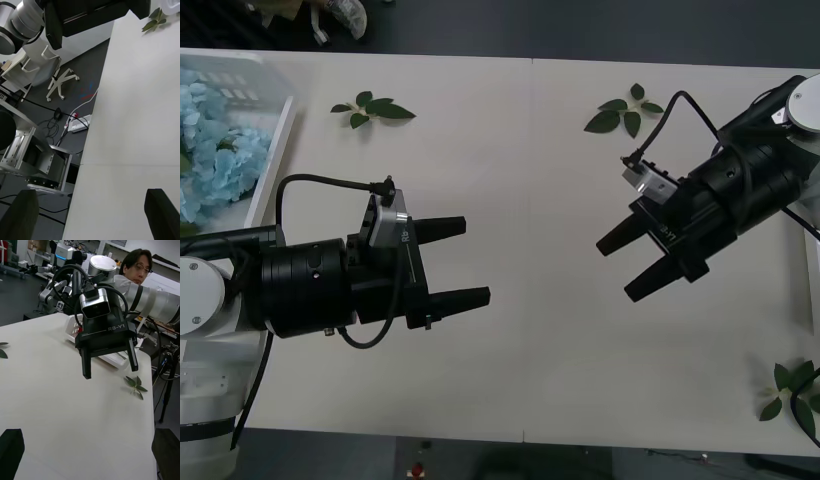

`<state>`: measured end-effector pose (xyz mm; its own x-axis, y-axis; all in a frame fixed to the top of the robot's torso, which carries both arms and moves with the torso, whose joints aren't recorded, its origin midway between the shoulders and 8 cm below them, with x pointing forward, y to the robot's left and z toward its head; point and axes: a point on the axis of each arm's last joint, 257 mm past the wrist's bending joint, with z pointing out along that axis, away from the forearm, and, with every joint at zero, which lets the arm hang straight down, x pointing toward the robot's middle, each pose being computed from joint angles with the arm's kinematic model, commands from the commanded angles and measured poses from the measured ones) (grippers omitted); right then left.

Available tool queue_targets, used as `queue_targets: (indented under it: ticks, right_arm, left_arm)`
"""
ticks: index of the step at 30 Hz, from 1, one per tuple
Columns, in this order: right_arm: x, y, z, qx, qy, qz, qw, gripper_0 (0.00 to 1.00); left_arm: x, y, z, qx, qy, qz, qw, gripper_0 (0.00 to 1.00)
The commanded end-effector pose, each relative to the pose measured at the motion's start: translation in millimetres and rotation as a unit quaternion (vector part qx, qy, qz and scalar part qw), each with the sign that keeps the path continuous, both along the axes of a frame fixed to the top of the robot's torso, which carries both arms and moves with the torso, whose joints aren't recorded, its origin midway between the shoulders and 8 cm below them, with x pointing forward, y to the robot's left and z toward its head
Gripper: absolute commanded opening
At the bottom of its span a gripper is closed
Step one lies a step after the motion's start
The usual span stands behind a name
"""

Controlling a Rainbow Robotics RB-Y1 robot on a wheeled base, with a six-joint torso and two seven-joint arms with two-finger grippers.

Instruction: Put the red flowers into the right box and the blue flowers into the left box

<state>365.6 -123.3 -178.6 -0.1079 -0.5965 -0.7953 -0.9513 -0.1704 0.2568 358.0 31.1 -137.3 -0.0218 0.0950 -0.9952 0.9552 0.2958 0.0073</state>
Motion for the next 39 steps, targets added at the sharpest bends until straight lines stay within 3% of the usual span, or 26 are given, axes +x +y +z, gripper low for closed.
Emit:
queue_targets:
  ticks: [1, 10, 19, 39]
  right_arm:
    - [2, -4, 5, -0.001, -0.012, -0.001, 1.000, 0.83]
    - [6, 0, 10, 0.010, -0.016, -0.006, 1.000, 0.83]
    - [26, 11, 16, 0.031, -0.035, -0.043, 0.998, 0.83]
    - [32, 10, 13, 0.026, -0.041, -0.052, 0.997, 0.83]
  left_arm:
    - [-8, 0, 1, 0.000, -0.011, -0.006, 1.000, 1.00]
    - [-8, 0, 1, 0.000, -0.011, -0.006, 1.000, 1.00]
    - [-8, 0, 1, 0.000, -0.011, -0.006, 1.000, 1.00]
    - [-8, 0, 1, 0.000, -0.011, -0.006, 1.000, 1.00]
